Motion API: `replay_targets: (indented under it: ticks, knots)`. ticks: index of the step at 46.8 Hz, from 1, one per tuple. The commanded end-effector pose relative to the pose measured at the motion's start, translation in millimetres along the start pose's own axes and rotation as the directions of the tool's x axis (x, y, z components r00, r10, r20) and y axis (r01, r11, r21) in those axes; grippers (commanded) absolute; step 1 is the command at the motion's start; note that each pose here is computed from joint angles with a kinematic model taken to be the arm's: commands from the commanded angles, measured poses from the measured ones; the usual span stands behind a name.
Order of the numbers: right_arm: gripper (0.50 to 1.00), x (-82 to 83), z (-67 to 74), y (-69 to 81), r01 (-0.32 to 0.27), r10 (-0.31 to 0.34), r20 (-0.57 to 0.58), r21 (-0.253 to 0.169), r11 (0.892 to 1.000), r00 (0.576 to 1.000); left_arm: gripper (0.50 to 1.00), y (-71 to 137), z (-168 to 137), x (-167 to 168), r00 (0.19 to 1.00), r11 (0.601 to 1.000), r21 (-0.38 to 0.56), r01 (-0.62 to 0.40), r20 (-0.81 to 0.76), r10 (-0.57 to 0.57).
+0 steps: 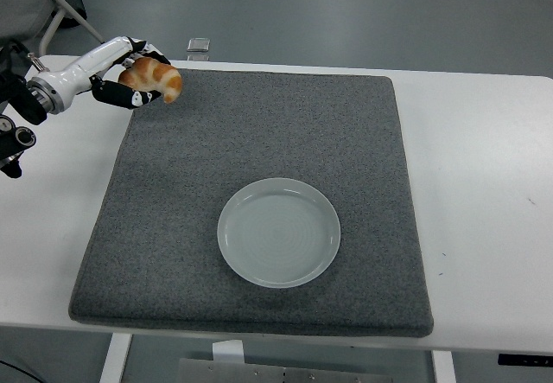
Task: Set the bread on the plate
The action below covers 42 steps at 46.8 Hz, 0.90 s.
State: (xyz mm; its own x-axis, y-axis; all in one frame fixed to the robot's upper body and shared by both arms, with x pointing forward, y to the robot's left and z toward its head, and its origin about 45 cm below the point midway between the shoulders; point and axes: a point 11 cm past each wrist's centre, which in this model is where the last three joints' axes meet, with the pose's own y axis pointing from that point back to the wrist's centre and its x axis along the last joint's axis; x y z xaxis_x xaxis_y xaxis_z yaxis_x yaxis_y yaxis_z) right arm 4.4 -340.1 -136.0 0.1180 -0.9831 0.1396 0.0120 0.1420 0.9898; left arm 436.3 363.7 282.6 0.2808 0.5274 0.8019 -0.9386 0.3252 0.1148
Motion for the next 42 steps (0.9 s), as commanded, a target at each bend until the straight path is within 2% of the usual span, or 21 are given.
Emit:
replay_targets:
  ticks: [1, 5, 12, 24, 31, 42]
  knots:
    - [0.93, 0.5, 0.0, 0.0, -0.002, 0.002, 0.0, 0.0, 1.0, 1.0, 0.5, -2.3, 2.0, 15.0, 1.0, 1.0, -0.005, -0.007, -0.018, 0.007]
    - [0.93, 0.0, 0.0, 0.0, 0.0, 0.0, 0.0, 0.0, 1.0, 1.0, 0.5, -3.7, 5.8, 35.6, 0.999, 0.999, -0.01, -0.037, -0.02, 0.037]
    - [0.93, 0.5, 0.0, 0.0, -0.002, 0.002, 0.0, 0.0, 1.0, 1.0, 0.5, -8.1, 30.2, 75.6, 0.998, 0.996, -0.056, -0.068, 0.01, 0.068]
    - [0.93, 0.0, 0.0, 0.0, 0.0, 0.0, 0.0, 0.0, 1.0, 1.0, 0.5, -22.4, 91.1, 110.8, 0.997, 0.982, -0.179, -0.056, 0.047, 0.066]
    - [0.93, 0.0, 0.0, 0.0, 0.0, 0.0, 0.0, 0.0, 1.0, 1.0, 0.5, -26.2, 133.1, 96.2, 0.998, 0.96, -0.281, -0.004, 0.063, 0.023]
    - [0.93, 0.5, 0.0, 0.0, -0.002, 0.002, 0.0, 0.0, 1.0, 1.0, 0.5, -24.8, 185.9, 41.0, 0.991, 0.899, -0.417, 0.131, 0.083, -0.105]
